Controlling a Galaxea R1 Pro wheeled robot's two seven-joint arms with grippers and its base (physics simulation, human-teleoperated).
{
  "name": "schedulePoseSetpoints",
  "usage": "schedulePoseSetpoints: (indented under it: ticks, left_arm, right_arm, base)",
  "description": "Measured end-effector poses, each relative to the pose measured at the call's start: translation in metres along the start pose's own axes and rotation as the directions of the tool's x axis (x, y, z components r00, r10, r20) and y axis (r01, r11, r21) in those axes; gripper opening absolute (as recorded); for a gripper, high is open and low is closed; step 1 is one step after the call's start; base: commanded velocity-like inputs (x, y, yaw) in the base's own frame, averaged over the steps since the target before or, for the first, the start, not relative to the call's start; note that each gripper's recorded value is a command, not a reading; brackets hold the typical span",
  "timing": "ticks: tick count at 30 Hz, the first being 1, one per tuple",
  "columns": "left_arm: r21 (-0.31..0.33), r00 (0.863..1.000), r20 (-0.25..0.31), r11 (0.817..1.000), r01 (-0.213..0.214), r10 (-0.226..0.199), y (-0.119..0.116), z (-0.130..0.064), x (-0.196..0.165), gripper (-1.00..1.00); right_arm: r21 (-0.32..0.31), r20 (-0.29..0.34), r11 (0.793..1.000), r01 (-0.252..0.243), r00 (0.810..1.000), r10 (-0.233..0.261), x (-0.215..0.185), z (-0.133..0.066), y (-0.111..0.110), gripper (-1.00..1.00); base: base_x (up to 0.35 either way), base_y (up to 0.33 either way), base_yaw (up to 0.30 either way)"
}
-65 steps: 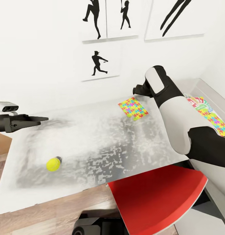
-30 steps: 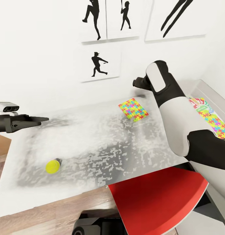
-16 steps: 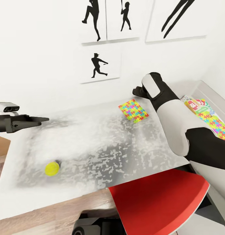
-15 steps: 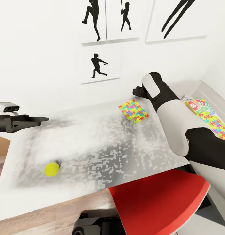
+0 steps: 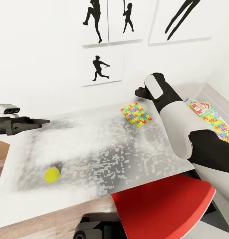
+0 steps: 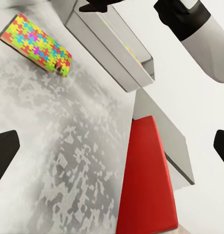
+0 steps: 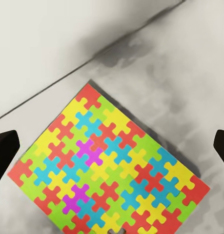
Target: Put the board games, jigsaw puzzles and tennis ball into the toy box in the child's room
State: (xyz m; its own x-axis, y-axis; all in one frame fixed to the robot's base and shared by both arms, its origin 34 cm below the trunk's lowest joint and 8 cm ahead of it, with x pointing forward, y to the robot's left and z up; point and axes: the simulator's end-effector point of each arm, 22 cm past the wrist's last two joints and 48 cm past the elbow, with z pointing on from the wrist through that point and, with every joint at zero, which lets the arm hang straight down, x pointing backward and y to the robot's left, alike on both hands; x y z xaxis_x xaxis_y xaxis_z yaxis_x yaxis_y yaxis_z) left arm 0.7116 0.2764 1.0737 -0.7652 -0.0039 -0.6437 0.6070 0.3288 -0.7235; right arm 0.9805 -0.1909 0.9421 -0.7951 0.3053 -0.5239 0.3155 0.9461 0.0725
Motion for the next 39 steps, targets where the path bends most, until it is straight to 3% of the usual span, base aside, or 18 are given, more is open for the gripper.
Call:
schedulePoseSetpoints:
  ticks: [10, 31, 39]
  left_arm:
    - [-0.001, 1.0, -0.002, 1.0, 0.003, -0.003, 0.002, 0.0, 0.001, 1.0]
    - [-0.001, 0.999, -0.012, 0.999, 0.033, -0.033, 0.017, 0.006, 0.012, 1.0]
    - [-0.003, 0.999, -0.013, 0.999, 0.045, -0.045, 0.023, 0.007, 0.016, 1.0]
  right_arm:
    - [-0.001, -0.001, 1.0, 0.001, 1.0, -0.001, 0.0, 0.002, 0.001, 1.0]
    - [0.002, -0.023, 1.0, 0.006, 1.0, -0.006, 0.017, 0.025, 0.0, 1.0]
    - [-0.112, -0.011, 0.994, 0.004, 1.0, -0.005, 0.013, 0.027, 0.026, 1.0]
  base:
    - [0.006, 0.0, 0.0]
    - [0.0, 0.0, 0.0]
    - [0.0, 0.0, 0.0]
